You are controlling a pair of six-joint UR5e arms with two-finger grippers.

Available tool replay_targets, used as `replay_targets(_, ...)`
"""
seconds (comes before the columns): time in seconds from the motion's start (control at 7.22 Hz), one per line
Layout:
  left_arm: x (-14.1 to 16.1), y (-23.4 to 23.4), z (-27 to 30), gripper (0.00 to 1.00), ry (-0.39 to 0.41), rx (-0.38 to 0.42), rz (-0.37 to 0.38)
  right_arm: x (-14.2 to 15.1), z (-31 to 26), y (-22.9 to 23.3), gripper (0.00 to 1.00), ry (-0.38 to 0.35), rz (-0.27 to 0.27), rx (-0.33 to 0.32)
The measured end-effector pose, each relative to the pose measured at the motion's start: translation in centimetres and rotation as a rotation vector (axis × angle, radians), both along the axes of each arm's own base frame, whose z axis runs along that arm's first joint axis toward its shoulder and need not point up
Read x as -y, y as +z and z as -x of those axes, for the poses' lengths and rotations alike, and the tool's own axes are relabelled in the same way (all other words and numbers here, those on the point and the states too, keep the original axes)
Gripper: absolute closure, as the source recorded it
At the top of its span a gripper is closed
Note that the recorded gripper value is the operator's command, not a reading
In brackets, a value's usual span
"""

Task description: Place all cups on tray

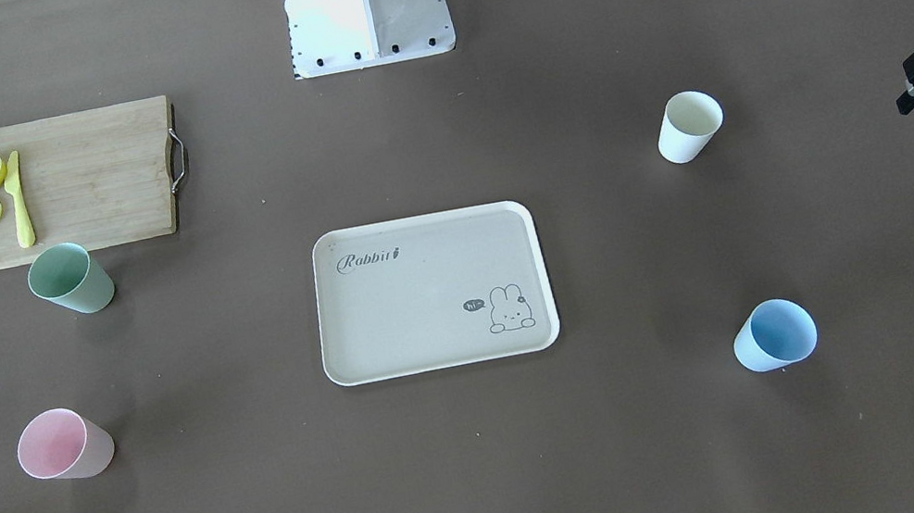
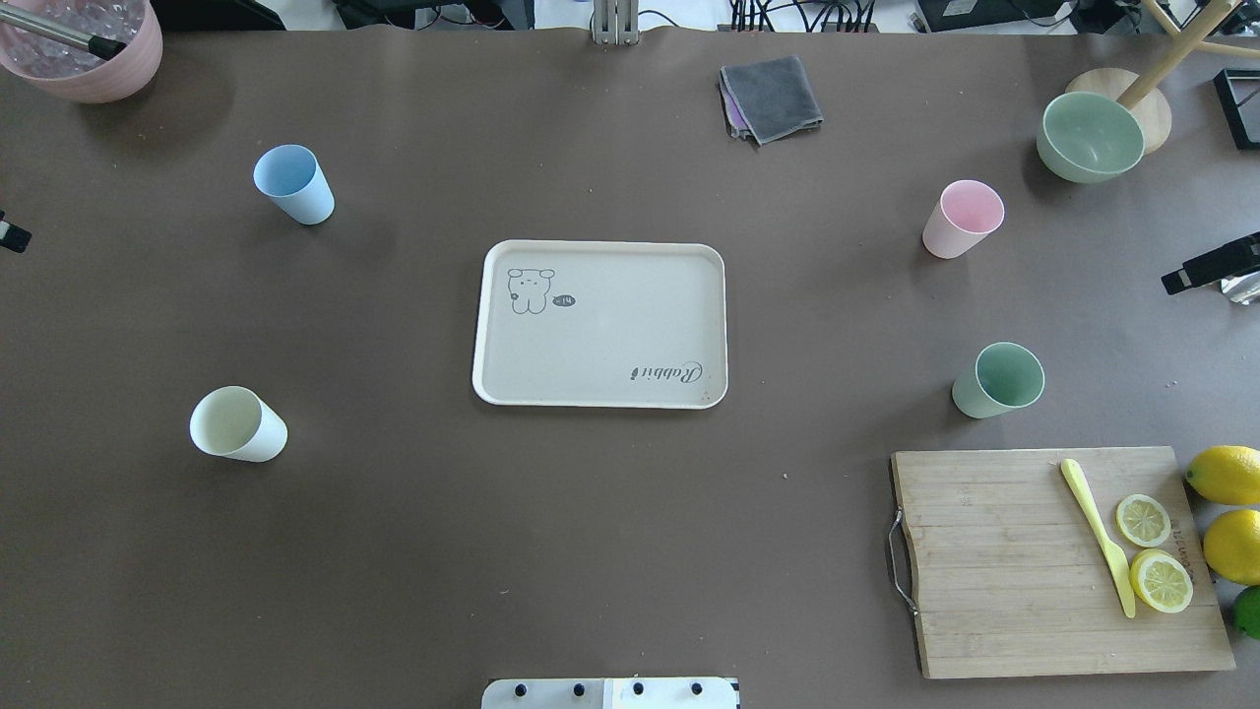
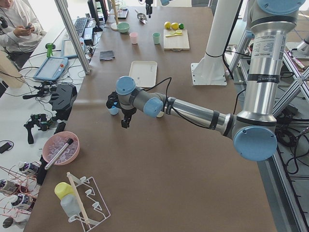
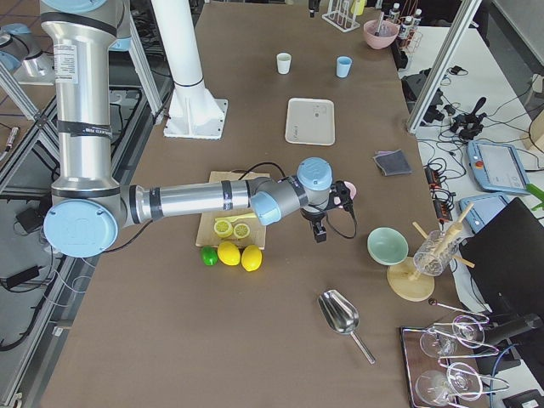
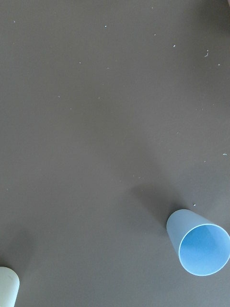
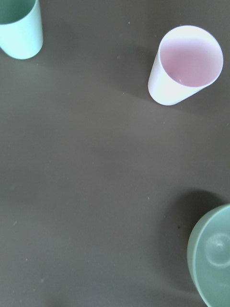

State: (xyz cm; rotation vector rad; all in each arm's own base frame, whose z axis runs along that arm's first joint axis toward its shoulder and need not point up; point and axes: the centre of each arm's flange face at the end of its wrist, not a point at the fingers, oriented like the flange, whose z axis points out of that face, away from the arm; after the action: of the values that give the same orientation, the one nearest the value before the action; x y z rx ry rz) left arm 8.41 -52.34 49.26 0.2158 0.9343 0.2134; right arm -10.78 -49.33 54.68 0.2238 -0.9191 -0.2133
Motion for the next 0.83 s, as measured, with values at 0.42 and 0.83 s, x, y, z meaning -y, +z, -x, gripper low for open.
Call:
replay_targets(0.42,0.1,-0.2,-0.3,0.02,-0.016,-0.003,0.025,-2.3,8.1,-3.6,0.07,0.024,0.102,0.017)
replay_targets(0.83,0.1,0.0,-0.4,0.02,-0.014,-0.002,0.029,-3.8,11.6,-3.3,0.13,-0.015,0.116,-0.008)
